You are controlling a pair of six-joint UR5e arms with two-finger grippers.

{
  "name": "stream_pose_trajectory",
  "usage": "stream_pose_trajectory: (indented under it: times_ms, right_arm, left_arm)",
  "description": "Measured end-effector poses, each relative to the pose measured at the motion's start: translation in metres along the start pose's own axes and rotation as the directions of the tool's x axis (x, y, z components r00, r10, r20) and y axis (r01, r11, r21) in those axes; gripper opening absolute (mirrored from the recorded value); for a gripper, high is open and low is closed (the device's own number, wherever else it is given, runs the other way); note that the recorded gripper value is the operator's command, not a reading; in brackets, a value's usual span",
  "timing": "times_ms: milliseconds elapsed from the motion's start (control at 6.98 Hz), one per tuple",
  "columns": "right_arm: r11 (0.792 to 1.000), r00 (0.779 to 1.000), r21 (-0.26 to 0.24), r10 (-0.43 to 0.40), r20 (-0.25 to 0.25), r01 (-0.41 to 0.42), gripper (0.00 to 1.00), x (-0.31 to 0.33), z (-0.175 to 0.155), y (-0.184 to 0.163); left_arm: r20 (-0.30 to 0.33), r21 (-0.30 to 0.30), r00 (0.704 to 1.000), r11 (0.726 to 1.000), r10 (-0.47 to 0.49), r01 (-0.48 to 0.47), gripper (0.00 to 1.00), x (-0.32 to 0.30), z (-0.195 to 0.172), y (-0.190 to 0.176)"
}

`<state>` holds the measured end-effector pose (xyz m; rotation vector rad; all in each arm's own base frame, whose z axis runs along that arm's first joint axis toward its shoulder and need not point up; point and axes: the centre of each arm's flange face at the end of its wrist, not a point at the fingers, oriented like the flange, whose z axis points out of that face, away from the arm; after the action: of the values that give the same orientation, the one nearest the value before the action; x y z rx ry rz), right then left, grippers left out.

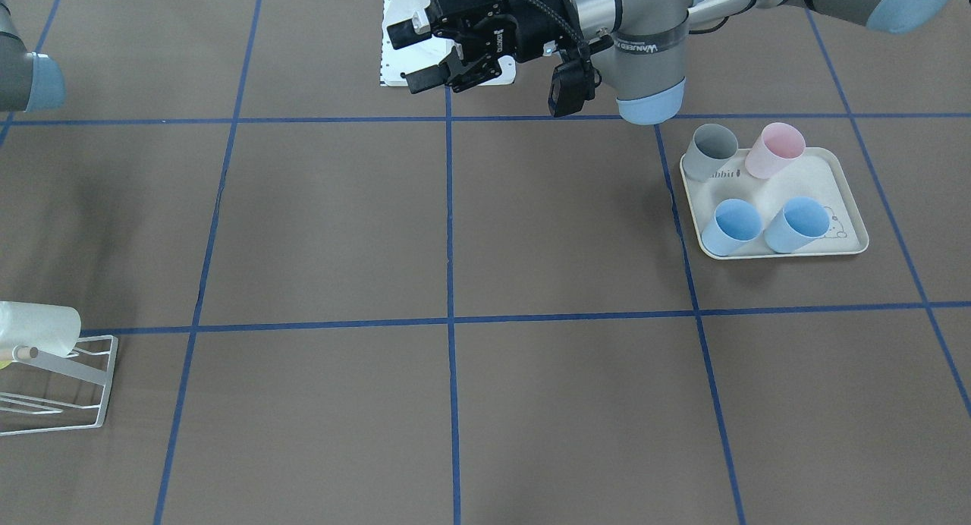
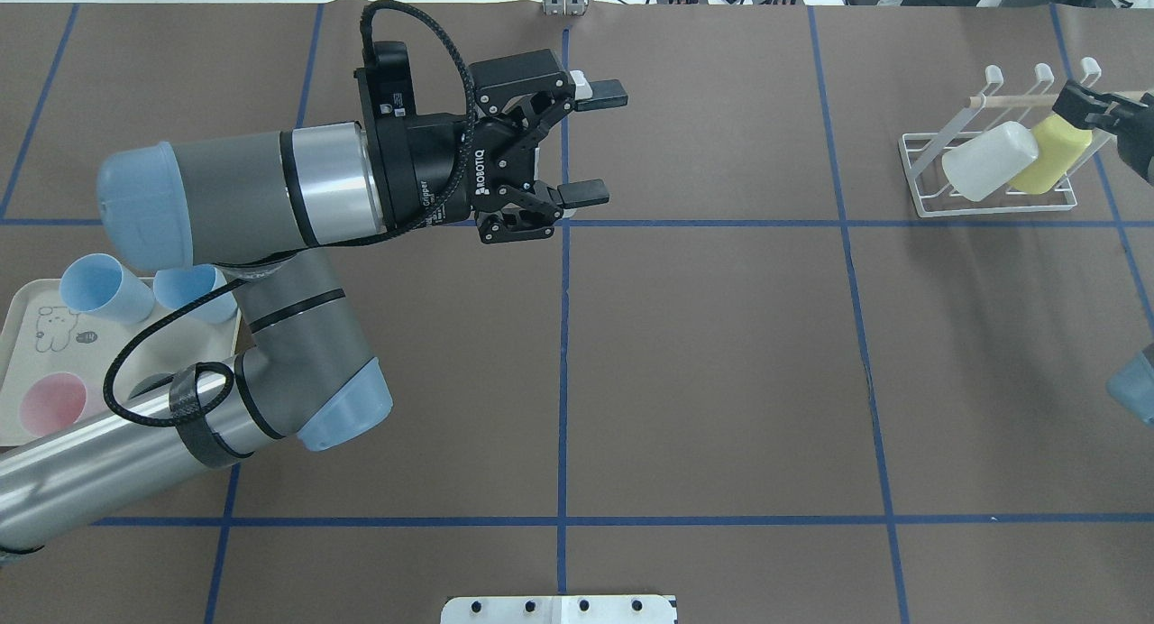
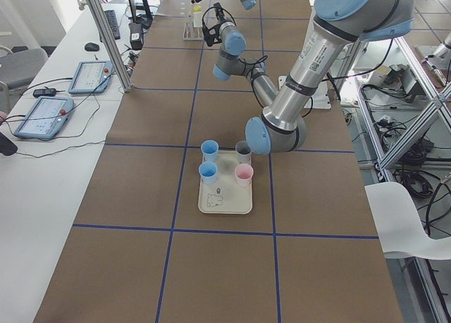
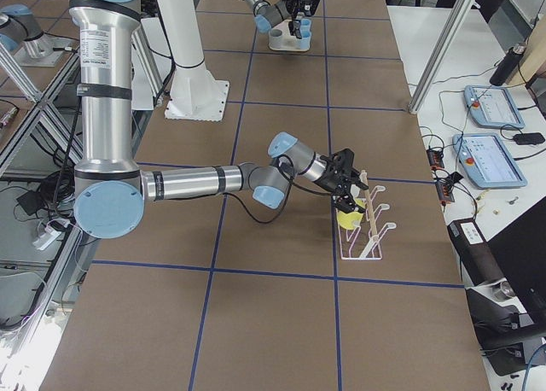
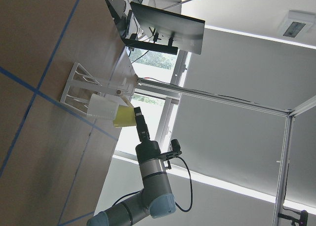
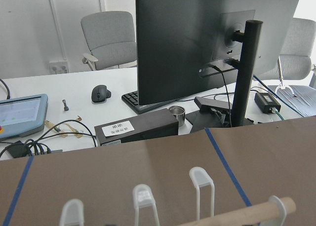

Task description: Transfer IKEA cup to right arm and place on rack

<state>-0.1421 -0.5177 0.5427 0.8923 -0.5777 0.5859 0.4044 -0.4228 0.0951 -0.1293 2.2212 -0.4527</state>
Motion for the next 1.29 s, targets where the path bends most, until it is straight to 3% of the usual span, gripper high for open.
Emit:
stream_pose_trajectory:
  times_ms: [286, 430, 573, 716, 859, 1003, 1146, 1289]
  right_arm:
    - [1.000, 1.000, 0.002, 0.001, 0.007, -0.001, 1.00, -0.005, 0.000, -0.001]
    - [1.000, 1.000, 0.002, 0.003, 0.024, -0.003, 1.00, -0.012, -0.004, -0.003]
    - [1.000, 0.998, -0.007, 0.007, 0.055, -0.007, 1.00, -0.023, -0.013, -0.007]
    - [1.000, 0.996, -0.029, 0.012, 0.092, -0.010, 1.00, -0.031, -0.024, -0.009]
    - [0.998, 0.991, -0.066, 0.017, 0.133, -0.009, 1.00, -0.036, -0.037, -0.008]
    - [0.994, 0.986, -0.106, 0.021, 0.164, -0.004, 1.00, -0.037, -0.047, -0.006]
    - [0.990, 0.983, -0.143, 0.023, 0.183, 0.003, 1.00, -0.033, -0.057, -0.001]
    - [0.984, 0.980, -0.177, 0.026, 0.198, 0.010, 1.00, -0.025, -0.070, 0.003]
  left_arm:
    - [0.004, 0.007, 1.000, 1.000, 0.009, -0.009, 0.97, 0.000, -0.002, -0.003]
    - [0.022, 0.027, 0.999, 0.999, 0.047, -0.047, 0.98, -0.003, -0.010, -0.011]
    - [0.077, 0.061, 0.988, 0.988, 0.138, -0.143, 0.98, -0.018, -0.035, -0.028]
    - [0.162, 0.092, 0.955, 0.960, 0.247, -0.264, 0.98, -0.036, -0.070, -0.046]
    - [0.272, 0.117, 0.898, 0.914, 0.346, -0.388, 0.98, -0.045, -0.100, -0.065]
    - [0.413, 0.127, 0.808, 0.852, 0.421, -0.509, 0.98, -0.043, -0.125, -0.082]
    - [0.572, 0.097, 0.669, 0.771, 0.474, -0.630, 0.98, -0.034, -0.153, -0.095]
    - [0.716, 0.005, 0.481, 0.685, 0.506, -0.728, 0.98, -0.027, -0.189, -0.105]
